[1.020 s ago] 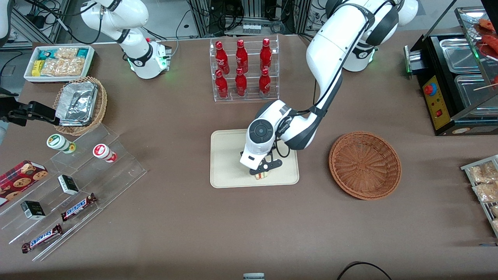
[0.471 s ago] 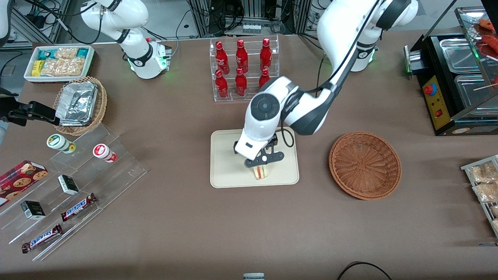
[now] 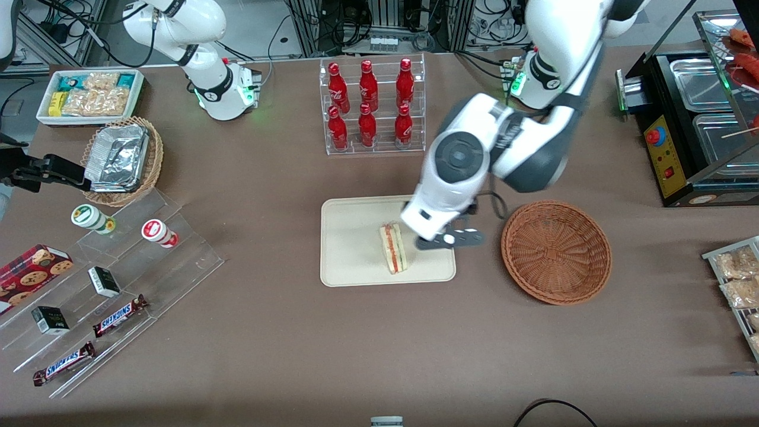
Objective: Place sandwich from basket to tray
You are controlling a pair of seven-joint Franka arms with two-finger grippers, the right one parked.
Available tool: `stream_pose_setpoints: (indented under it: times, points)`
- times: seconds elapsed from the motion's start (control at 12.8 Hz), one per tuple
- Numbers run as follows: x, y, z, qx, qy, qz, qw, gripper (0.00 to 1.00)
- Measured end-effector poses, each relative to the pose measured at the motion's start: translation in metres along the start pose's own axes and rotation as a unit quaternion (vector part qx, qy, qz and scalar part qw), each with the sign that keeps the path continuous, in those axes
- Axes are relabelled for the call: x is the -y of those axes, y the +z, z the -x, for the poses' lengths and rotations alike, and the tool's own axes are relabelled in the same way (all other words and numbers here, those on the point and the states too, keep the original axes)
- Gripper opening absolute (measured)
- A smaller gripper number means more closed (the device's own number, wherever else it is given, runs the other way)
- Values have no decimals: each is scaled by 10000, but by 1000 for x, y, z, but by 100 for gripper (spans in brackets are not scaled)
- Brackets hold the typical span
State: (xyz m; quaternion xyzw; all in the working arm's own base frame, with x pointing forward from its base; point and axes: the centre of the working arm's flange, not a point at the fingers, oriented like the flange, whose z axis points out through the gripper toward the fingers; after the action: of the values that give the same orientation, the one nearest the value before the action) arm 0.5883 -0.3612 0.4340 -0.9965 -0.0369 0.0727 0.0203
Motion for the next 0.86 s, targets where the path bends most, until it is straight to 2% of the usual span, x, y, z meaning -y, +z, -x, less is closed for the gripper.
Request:
stream_pose_setpoints:
  times: [0.24,0.39,0.55,0.71,0.86]
  points:
    - [78,7,-37,150,307,-29,9994,100]
    - [135,-7,-46,145,604,18,9981,100]
    - [203,-34,-37,128,898,55,9959,100]
    - [259,-64,-15,278,1163,53,9928,100]
    - [295,-92,8,218,1314,70,9911,100]
